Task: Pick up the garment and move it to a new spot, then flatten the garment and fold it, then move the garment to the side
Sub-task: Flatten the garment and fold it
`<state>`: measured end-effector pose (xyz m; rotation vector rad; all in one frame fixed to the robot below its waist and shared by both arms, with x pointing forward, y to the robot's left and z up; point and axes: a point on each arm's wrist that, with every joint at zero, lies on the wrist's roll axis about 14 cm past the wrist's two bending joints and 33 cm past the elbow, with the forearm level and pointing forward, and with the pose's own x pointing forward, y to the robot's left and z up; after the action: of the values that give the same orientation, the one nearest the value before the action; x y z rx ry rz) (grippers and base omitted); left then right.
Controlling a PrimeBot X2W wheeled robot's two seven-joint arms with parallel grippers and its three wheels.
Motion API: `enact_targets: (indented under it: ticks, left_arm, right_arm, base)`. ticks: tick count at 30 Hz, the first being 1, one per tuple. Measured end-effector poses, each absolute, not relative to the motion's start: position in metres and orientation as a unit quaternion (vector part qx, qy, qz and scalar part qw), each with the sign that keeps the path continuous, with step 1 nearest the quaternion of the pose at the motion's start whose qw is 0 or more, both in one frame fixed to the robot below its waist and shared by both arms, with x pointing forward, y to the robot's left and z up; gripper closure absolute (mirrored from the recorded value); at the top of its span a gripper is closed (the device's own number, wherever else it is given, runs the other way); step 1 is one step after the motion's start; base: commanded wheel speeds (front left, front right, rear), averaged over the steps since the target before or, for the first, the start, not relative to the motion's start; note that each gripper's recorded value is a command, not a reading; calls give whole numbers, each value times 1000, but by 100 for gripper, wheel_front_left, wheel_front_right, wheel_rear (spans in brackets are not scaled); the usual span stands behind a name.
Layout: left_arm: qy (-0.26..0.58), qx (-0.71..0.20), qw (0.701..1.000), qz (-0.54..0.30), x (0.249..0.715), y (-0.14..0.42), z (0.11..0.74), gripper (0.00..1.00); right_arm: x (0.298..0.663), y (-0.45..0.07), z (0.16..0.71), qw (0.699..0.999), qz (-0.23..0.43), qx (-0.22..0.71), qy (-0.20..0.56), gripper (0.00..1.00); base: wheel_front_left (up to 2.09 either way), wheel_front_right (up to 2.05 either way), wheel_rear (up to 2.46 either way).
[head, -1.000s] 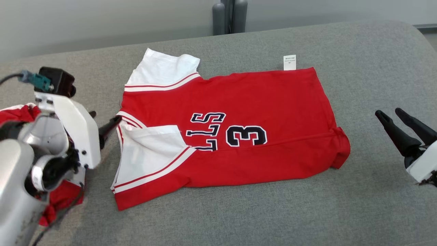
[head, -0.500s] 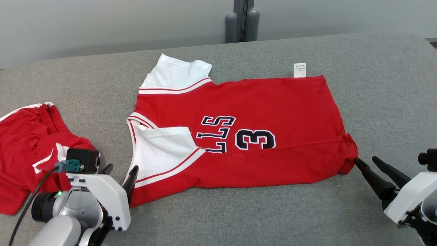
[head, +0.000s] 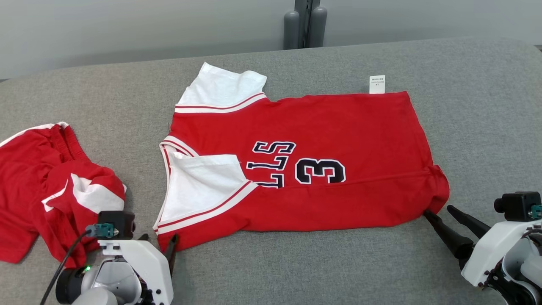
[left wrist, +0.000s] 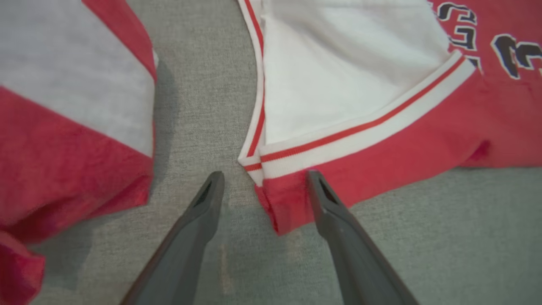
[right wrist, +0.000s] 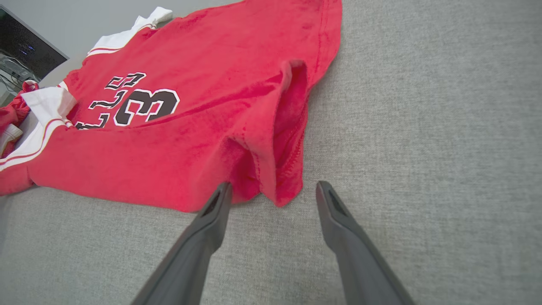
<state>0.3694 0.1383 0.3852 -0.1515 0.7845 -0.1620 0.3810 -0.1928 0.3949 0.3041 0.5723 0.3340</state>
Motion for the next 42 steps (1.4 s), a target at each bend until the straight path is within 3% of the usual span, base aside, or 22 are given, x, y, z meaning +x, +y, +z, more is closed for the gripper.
enact_targets:
  ticks: [9, 11, 12, 13, 14, 25, 42]
  left_arm:
    - [423, -90, 897, -93, 359, 125, 366, 0]
    - [427, -92, 895, -93, 359, 125, 364, 0]
    - [429, -92, 894, -93, 359, 125, 364, 5]
    - [431, -93, 893, -92, 359, 125, 363, 57]
    - [432, -93, 892, -92, 359, 126, 362, 100]
    - [425, -92, 894, -106, 358, 129, 375, 100]
    - [463, -83, 874, -123, 308, 142, 395, 100]
  right_arm:
    - [383, -192, 390, 933, 166, 136, 288, 2]
    - [384, -192, 389, 933, 166, 135, 289, 28]
    - [385, -191, 389, 933, 167, 134, 291, 45]
    - [386, -189, 390, 933, 170, 133, 290, 82]
    - [387, -188, 390, 933, 171, 133, 289, 100]
    - [383, -189, 401, 932, 183, 131, 286, 100]
    - [337, -206, 403, 910, 201, 115, 344, 100]
  base:
    - [0, 0, 0]
    - [0, 0, 0]
    - [0, 0, 0]
    - [0, 0, 0]
    - [0, 0, 0]
    - [0, 0, 0]
    - [0, 0, 0]
